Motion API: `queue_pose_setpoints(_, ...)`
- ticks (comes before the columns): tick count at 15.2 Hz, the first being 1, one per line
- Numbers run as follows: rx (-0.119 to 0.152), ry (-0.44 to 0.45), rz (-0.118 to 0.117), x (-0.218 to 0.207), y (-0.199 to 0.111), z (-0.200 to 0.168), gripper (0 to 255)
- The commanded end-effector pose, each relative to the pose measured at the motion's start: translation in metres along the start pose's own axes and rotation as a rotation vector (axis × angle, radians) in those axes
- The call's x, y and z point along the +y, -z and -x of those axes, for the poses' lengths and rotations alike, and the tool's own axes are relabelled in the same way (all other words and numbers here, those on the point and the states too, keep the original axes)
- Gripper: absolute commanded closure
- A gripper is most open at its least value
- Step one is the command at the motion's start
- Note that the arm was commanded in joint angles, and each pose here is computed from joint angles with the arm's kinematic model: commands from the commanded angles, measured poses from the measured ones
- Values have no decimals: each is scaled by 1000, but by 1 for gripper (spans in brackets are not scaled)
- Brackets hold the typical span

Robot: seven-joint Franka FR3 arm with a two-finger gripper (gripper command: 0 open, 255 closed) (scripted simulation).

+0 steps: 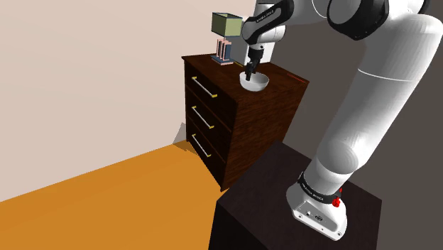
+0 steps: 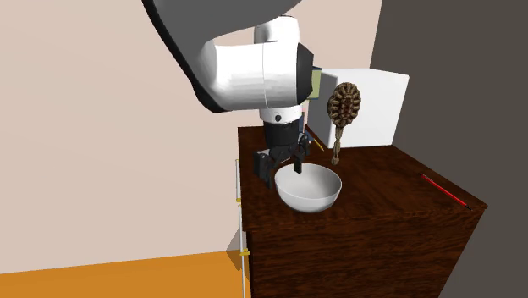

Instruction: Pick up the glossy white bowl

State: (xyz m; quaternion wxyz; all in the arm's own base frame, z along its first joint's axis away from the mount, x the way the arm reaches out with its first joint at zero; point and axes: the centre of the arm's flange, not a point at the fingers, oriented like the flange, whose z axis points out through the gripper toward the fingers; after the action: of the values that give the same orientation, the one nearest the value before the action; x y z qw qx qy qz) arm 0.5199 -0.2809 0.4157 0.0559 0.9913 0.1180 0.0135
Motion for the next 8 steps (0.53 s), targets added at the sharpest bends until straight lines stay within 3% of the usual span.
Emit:
queue_pose_setpoints(1,0,1,0,1,-10,-1,0)
queue_pose_setpoints(6,0,1,0,-2,-29,-1,0)
queue_pose_setpoints(7,0,1,0,-1,-29,-1,255)
queue_pose_setpoints(8,0,1,0,-2,-29,-1,255)
